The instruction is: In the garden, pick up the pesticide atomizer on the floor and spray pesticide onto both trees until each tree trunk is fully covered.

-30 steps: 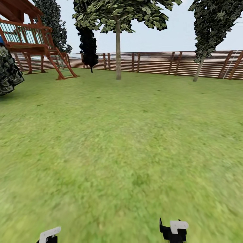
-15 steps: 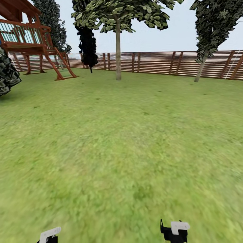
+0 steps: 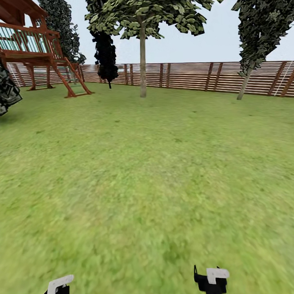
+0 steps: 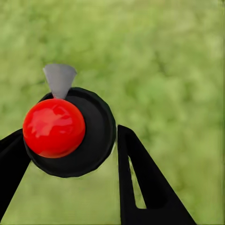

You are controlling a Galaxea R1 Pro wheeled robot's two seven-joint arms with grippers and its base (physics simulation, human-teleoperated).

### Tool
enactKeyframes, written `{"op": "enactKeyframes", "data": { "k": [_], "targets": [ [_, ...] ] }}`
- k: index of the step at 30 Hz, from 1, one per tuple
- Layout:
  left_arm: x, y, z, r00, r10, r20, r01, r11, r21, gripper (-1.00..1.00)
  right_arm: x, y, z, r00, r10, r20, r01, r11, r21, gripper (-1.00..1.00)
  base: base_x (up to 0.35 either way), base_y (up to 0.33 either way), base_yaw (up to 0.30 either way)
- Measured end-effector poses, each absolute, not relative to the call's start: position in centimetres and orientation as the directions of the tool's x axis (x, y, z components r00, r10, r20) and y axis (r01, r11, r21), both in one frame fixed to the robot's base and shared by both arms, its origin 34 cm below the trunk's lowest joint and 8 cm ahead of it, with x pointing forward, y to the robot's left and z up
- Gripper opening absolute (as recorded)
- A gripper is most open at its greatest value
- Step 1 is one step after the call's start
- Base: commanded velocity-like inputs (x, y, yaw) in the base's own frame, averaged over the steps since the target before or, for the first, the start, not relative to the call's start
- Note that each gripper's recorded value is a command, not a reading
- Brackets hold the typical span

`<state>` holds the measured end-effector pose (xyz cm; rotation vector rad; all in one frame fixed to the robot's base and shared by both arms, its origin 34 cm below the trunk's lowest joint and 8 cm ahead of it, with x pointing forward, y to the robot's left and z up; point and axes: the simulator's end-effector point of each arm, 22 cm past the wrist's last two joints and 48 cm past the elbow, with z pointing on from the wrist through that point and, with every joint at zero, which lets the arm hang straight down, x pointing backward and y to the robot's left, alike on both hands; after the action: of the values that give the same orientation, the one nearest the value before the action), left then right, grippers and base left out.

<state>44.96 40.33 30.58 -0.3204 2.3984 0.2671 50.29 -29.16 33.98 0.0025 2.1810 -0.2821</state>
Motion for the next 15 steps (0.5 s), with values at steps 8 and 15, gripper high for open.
{"op": "enactKeyframes", "data": {
  "k": [8,15],
  "targets": [
    [44.97,40.22,30.56,-0.730,-0.158,-0.665,-0.299,0.949,0.103,-1.00,50.29,-29.08,33.98,-0.588,-0.102,-0.803,0.105,0.974,-0.200,1.00,0.345,0.000,-0.138],
    [44.96,40.22,30.56,-0.730,-0.158,-0.665,-0.299,0.949,0.103,-1.00,50.29,-29.07,33.98,-0.588,-0.102,-0.803,0.105,0.974,-0.200,1.00,0.345,0.000,-0.011]
  ]
}}
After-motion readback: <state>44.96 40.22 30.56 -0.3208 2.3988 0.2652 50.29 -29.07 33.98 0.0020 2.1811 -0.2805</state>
